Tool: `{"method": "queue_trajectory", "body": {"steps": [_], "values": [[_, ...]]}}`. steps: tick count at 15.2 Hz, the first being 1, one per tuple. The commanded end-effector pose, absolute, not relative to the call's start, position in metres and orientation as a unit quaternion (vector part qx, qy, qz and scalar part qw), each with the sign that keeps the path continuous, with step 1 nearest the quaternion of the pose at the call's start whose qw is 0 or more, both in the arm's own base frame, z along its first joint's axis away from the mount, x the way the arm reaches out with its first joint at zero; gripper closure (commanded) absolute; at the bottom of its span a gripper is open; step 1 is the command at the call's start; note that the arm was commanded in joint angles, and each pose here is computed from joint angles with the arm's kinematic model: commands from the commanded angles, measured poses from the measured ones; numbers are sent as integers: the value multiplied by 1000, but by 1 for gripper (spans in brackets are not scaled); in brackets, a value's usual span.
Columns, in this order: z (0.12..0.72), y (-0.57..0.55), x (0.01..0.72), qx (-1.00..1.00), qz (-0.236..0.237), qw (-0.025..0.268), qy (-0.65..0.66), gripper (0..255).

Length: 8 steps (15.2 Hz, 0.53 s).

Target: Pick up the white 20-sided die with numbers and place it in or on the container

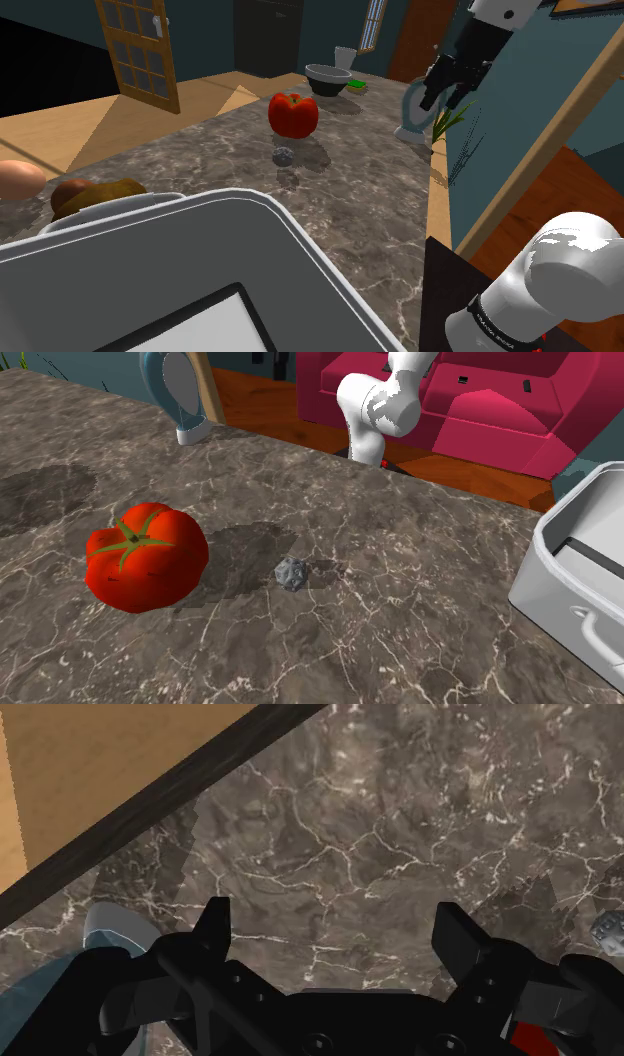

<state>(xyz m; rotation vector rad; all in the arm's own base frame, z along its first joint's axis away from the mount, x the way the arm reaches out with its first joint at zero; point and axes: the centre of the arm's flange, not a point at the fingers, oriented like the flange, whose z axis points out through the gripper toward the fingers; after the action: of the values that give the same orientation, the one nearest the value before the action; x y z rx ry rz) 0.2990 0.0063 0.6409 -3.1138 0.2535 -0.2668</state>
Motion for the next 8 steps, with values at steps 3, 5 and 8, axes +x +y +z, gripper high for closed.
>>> {"method": "queue_trajectory", "body": {"steps": [3,5,8], "values": [[630,25,311,-993,-85,11,85,0],[620,44,322,-992,-85,19,90,0],[605,72,340,-991,-85,30,96,0]]}}
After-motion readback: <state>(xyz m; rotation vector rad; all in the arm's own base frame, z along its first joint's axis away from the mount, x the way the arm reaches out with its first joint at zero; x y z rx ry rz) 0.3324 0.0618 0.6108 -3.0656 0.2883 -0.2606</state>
